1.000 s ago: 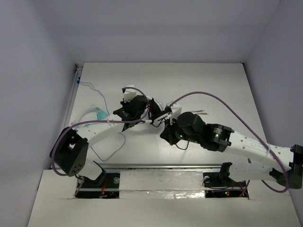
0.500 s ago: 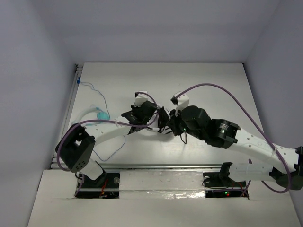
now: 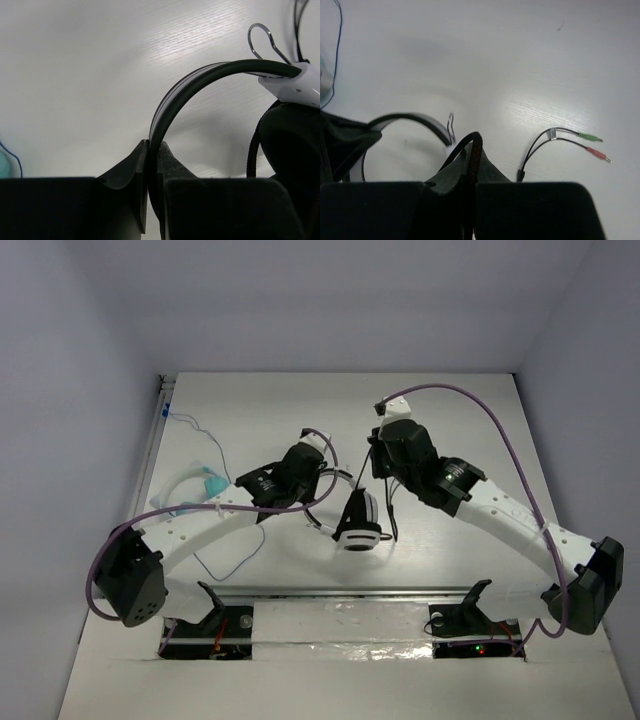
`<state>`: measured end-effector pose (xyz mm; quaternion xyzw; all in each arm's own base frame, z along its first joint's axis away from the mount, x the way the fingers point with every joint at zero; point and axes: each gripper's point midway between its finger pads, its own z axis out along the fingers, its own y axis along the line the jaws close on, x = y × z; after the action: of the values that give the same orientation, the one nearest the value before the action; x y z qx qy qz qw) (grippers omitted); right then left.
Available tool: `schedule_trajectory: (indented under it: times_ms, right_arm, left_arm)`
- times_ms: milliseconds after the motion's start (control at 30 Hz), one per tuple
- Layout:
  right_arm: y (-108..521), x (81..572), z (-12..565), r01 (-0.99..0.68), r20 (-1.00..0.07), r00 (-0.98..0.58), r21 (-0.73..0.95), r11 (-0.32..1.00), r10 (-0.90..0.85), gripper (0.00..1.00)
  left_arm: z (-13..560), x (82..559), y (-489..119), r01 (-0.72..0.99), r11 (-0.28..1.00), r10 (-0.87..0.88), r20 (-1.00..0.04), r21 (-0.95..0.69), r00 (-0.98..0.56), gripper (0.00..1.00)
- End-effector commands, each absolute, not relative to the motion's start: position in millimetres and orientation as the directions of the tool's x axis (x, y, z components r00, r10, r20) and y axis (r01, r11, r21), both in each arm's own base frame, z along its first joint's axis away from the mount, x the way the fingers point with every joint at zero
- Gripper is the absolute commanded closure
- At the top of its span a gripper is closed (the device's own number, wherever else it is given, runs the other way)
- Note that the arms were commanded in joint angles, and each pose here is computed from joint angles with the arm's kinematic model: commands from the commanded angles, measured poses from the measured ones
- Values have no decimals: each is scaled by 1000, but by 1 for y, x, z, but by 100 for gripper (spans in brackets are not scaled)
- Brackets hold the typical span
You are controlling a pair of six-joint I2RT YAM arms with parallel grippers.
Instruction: Wrap the headphones
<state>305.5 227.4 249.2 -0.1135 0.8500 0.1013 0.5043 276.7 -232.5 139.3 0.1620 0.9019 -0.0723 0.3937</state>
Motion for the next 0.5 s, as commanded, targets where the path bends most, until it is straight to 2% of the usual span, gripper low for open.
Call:
schedule_trajectory:
  times_ms: [0, 100, 233, 300, 467]
  right_arm:
    - [225, 339, 294, -253, -938, -348, 101, 962, 7, 100]
    - [226, 351, 285, -249, -927, -372, 150, 957, 48, 100]
    - [225, 355, 281, -241, -916, -385, 213, 947, 108, 90]
    - [213, 355, 274, -216, -909, -391, 246, 945, 147, 90]
    - [212, 337, 278, -275, -887, -374, 384, 881, 270, 90]
  left_arm:
    - [182, 260, -255, 504, 858, 254, -775, -95, -578, 100]
    - [199, 254, -264, 559, 810, 218, -794, -178, -568, 100]
    - [225, 260, -259, 546, 793, 119, -811, -270, -573, 100]
    - [243, 269, -248, 547, 764, 47, -817, -342, -575, 100]
    - [267, 270, -244, 602, 684, -5, -828, -412, -561, 100]
